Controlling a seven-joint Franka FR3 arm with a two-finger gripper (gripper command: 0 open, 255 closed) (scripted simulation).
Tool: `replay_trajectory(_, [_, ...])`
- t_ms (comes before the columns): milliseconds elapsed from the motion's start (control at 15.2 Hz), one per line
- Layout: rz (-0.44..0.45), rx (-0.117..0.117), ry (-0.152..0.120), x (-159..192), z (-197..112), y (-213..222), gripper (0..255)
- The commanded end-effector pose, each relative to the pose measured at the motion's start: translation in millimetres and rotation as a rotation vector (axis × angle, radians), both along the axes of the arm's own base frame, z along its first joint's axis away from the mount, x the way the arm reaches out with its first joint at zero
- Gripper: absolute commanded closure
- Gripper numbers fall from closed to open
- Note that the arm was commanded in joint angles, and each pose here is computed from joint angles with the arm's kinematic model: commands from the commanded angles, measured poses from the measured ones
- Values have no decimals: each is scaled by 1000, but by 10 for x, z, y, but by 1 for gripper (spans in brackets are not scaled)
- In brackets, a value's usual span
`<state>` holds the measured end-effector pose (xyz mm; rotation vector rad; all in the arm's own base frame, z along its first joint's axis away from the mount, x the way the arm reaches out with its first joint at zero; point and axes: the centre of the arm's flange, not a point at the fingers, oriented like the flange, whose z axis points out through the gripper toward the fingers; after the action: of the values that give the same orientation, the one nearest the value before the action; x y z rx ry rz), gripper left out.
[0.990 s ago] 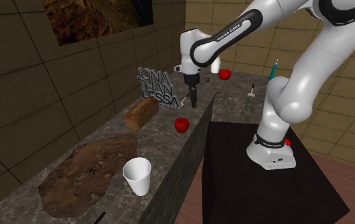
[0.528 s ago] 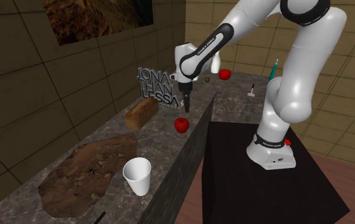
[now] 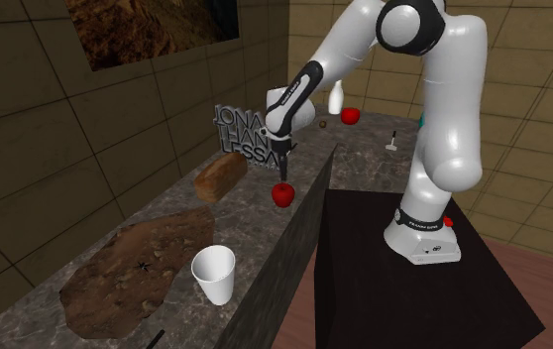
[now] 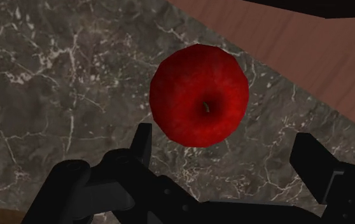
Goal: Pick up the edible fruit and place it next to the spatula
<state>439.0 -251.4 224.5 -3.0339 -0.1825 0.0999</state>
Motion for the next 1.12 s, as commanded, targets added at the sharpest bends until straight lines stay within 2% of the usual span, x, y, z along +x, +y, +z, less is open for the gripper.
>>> replay_trajectory(0, [1,0,-2,14,-117,-23,0])
replay_trajectory(396, [1,0,-2,-6,-410,6,0])
replay_trajectory(858, [1,0,-2,-6,-410,6,0])
replay_trajectory(924, [1,0,-2,-6,-410,6,255])
replay_trajectory(1056, [1,0,-2,-6,-410,6,255])
